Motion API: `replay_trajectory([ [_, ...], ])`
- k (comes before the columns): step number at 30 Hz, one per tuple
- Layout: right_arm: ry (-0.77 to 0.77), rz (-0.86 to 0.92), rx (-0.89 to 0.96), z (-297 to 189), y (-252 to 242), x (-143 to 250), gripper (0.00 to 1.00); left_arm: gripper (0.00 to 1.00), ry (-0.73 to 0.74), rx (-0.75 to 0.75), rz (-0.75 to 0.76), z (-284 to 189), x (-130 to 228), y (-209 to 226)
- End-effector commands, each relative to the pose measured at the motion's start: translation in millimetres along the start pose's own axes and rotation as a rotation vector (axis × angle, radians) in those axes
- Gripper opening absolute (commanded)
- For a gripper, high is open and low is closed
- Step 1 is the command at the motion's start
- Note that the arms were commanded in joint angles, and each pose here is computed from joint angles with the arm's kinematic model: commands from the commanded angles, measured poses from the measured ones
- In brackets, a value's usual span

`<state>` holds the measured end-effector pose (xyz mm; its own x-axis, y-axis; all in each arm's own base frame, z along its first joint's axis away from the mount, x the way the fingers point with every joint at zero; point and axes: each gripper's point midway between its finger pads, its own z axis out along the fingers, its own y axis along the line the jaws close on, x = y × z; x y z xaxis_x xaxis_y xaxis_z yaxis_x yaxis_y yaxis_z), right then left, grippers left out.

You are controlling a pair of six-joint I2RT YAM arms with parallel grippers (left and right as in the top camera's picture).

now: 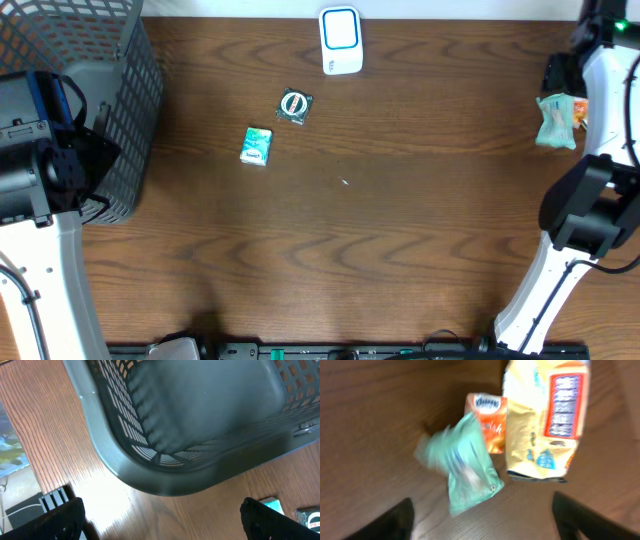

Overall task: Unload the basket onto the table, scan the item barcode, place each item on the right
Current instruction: 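Carry the mint packet to the right table edge and release it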

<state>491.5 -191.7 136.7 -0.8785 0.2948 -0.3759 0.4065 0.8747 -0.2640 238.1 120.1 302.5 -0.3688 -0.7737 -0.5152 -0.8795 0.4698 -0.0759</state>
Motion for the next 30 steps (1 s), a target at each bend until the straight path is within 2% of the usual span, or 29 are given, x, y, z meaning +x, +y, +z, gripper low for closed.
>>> replay_trajectory([
  [1,0.045,0.019,-0.170,6,27,11,0.91,0.98,-0.009,-0.008,-0.014,-1,-1,4],
  [5,0.083,0.009,-0.350,3,63,21,0.92,0.98,-0.009,-0.008,-0.014,-1,-1,4],
  [8,0.121,-0.002,-0.591,-14,109,31,0.89,0.97,-0.009,-0.008,-0.014,-1,-1,4],
  [11,0.159,-0.015,-0.812,-39,149,40,0.81,0.98,-0.009,-0.008,-0.014,-1,-1,4],
  [13,0.189,-0.045,-0.898,-52,175,51,0.64,0.98,-0.009,-0.008,-0.015,-1,-1,4],
  [15,0.202,-0.075,-0.866,-50,184,59,0.45,0.97,-0.009,-0.008,-0.014,-1,-1,4],
  [16,0.208,-0.105,-0.776,-40,184,66,0.36,0.97,-0.009,-0.008,-0.014,-1,-1,4],
  [18,0.214,-0.135,-0.600,-20,175,75,0.29,0.98,-0.009,-0.008,-0.014,-1,-1,4],
  [21,0.218,-0.121,-0.342,12,156,89,0.25,0.98,-0.009,-0.008,-0.014,-1,-1,4],
  [23,0.207,-0.122,-0.237,28,145,95,0.25,0.98,-0.009,-0.008,-0.015,-1,-1,4],
  [28,0.204,-0.093,-0.131,56,121,104,0.27,0.98,-0.009,-0.008,-0.014,-1,-1,4],
  [30,0.206,-0.068,-0.121,64,110,104,0.24,0.98,-0.009,-0.008,-0.014,-1,-1,4],
])
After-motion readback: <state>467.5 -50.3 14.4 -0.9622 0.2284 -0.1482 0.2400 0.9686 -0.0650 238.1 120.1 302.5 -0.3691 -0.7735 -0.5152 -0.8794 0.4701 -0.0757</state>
